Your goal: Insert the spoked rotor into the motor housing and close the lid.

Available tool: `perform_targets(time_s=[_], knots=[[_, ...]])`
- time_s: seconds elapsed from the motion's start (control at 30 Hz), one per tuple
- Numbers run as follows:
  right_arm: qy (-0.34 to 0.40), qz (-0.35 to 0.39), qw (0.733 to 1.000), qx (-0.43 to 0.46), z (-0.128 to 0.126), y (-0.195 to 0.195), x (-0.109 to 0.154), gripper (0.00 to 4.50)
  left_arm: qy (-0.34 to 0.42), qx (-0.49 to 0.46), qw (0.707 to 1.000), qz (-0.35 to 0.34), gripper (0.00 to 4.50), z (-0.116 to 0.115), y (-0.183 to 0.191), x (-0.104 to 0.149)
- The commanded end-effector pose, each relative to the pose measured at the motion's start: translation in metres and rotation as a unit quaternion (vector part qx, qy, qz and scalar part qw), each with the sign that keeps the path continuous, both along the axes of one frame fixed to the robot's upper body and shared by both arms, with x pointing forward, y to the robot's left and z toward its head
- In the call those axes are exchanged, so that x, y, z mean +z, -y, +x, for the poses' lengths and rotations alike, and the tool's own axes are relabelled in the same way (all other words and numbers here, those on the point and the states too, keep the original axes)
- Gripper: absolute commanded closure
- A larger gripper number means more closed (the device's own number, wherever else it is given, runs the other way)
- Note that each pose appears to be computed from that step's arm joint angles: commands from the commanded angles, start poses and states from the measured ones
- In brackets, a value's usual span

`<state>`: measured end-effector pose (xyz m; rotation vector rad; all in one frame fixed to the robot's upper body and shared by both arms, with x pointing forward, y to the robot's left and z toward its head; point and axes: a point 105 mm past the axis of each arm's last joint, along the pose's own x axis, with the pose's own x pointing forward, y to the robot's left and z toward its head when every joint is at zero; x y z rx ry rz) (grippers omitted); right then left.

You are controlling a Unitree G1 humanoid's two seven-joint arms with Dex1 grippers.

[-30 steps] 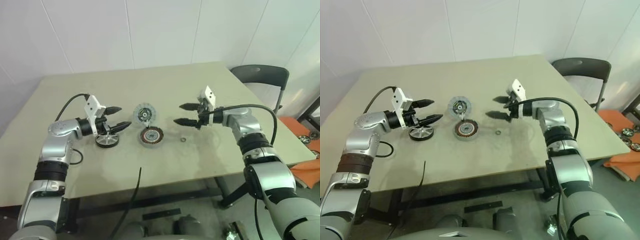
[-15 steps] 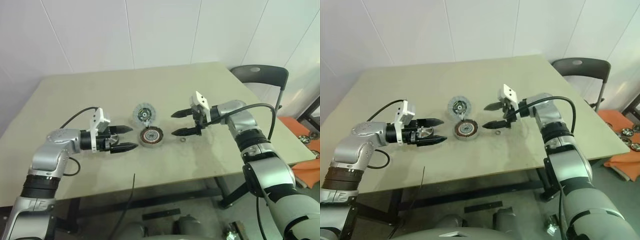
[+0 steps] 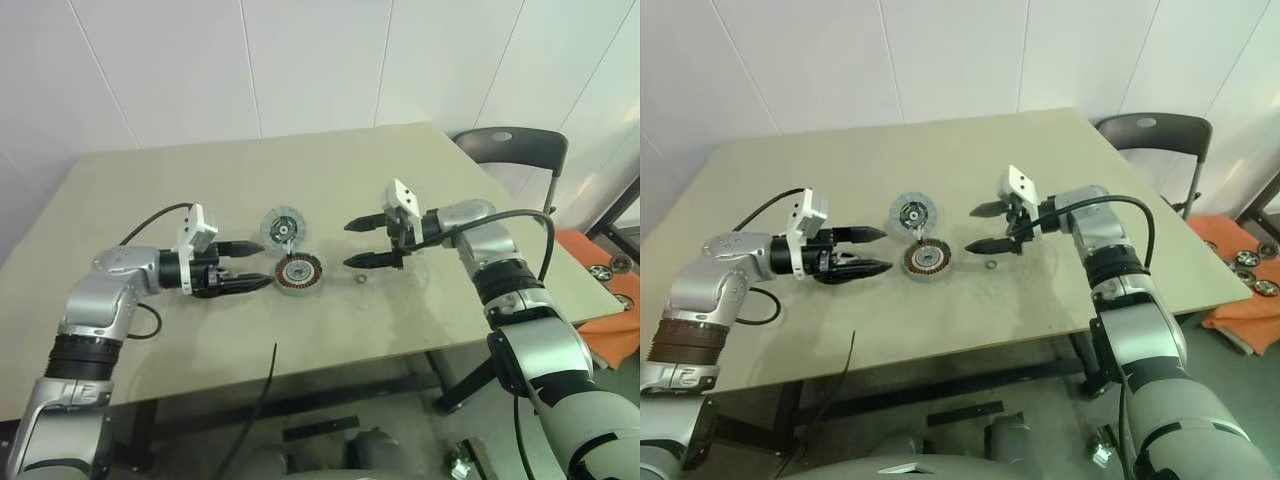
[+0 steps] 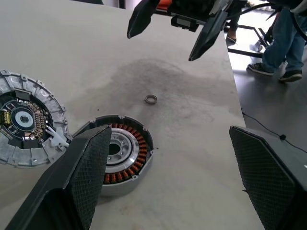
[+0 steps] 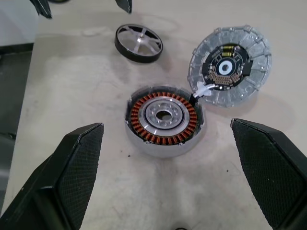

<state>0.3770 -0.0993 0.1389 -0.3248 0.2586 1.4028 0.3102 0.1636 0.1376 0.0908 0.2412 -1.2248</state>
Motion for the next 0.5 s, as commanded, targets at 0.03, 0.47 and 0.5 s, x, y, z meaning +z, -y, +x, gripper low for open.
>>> perform_targets(time_s=[0.03,0.47,0.5], knots=[[0.035,0.011,0.999,0.002,0.005,-0.001,0.026,0.06,0.032,0.004,0.999,-0.005,0.32,-0.002,-0.002,0.014],[0.029,0.011,1.000,0.006,0.002,-0.010,0.018,0.06,0.071,0.059,0.995,-0.024,0.32,0.007,-0.005,0.025],[0.030,0.010,0.999,0.001,0.003,-0.009,0.018,0.06,0.070,0.059,0.995,-0.026,0.32,0.006,-0.004,0.024]])
